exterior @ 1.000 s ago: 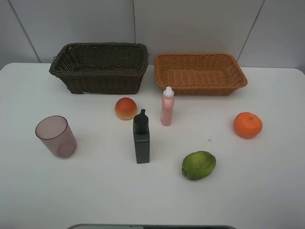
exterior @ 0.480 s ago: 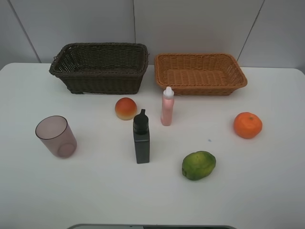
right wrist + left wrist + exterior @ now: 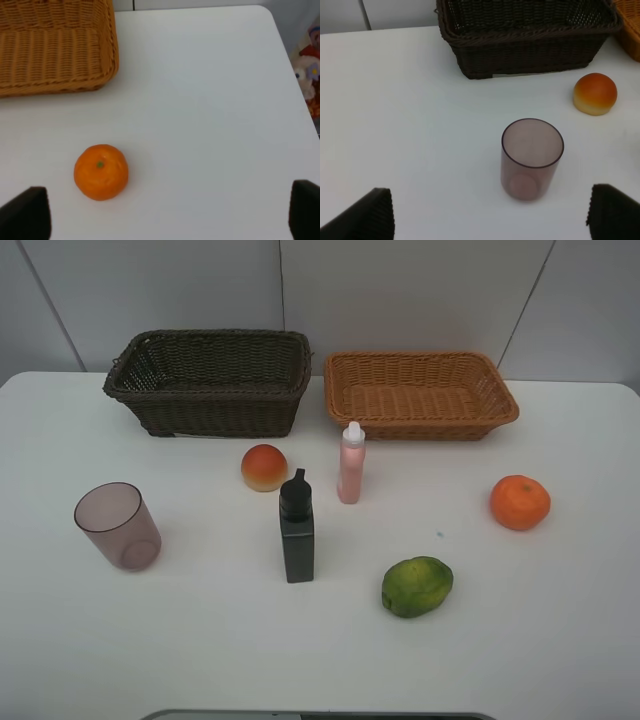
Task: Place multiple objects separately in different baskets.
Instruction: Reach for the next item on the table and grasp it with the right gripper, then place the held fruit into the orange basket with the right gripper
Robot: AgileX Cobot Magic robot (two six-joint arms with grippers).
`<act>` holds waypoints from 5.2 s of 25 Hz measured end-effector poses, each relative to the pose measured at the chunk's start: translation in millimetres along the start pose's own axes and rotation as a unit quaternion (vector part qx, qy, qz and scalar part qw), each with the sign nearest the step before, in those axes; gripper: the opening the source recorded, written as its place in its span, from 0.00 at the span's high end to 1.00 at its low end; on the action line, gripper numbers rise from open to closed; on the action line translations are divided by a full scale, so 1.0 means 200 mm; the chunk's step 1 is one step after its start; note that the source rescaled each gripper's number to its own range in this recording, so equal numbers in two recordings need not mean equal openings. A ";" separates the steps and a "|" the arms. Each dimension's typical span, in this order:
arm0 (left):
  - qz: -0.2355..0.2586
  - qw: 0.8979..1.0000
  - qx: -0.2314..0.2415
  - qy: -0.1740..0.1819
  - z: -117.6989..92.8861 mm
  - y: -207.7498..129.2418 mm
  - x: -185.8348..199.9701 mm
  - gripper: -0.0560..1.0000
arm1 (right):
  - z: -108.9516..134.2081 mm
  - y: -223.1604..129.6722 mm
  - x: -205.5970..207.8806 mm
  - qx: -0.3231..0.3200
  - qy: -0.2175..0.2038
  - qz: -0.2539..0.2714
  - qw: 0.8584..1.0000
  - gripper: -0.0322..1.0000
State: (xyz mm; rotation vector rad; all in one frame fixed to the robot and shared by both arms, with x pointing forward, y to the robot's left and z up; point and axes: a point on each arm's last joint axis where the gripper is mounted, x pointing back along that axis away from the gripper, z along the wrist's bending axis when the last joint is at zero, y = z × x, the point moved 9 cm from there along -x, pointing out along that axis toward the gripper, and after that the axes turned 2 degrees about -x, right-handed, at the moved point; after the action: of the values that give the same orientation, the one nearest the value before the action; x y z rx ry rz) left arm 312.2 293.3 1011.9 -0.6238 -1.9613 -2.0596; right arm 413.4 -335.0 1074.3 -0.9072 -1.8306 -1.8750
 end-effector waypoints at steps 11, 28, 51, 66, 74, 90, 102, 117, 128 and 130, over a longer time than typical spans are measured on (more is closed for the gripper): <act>0.000 1.000 0.000 0.000 0.00 0.00 0.00 0.00 | 0.09 0.01 -0.58 0.002 0.018 0.131 0.991 0.00; 0.000 1.000 0.000 0.000 0.00 0.00 0.00 0.00 | 0.34 -0.17 -1.08 0.086 0.042 0.287 0.953 0.00; 0.000 1.000 0.000 0.000 0.00 0.00 0.00 0.00 | 0.40 -0.23 -1.23 0.082 0.052 0.295 0.950 0.00; 0.000 1.000 0.000 0.000 0.00 0.00 0.00 0.00 | 0.43 -0.42 -1.40 0.059 0.045 0.348 0.935 0.00; 0.000 1.000 0.000 0.000 0.00 0.00 0.00 0.00 | 0.43 -0.51 -1.45 0.058 0.040 0.373 0.925 0.00; 0.000 1.000 0.000 0.000 0.00 0.00 0.00 0.00 | 0.46 -0.55 -1.48 0.067 0.037 0.381 0.921 0.05; 0.000 1.000 0.000 0.000 0.00 0.00 0.00 0.00 | 0.46 -0.55 -1.48 0.067 0.037 0.383 0.921 0.42; 0.000 1.000 0.000 0.000 0.00 0.00 0.00 0.00 | 0.45 -0.50 -1.42 0.071 0.031 0.393 0.916 0.42; 0.000 1.000 0.000 0.000 0.00 0.00 0.00 0.00 | 0.53 -0.10 -1.26 0.092 0.029 0.375 0.922 0.42; 0.000 1.000 0.000 0.000 0.00 0.00 0.00 0.00 | 0.58 -0.02 -1.26 0.097 0.036 0.356 0.929 0.42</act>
State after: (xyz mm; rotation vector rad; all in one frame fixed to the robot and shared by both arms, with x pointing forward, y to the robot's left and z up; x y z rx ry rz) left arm 312.2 293.3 1012.0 -0.6231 -1.9619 -2.0601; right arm 615.1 -264.5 898.7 -1.2004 -1.3444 -1.2321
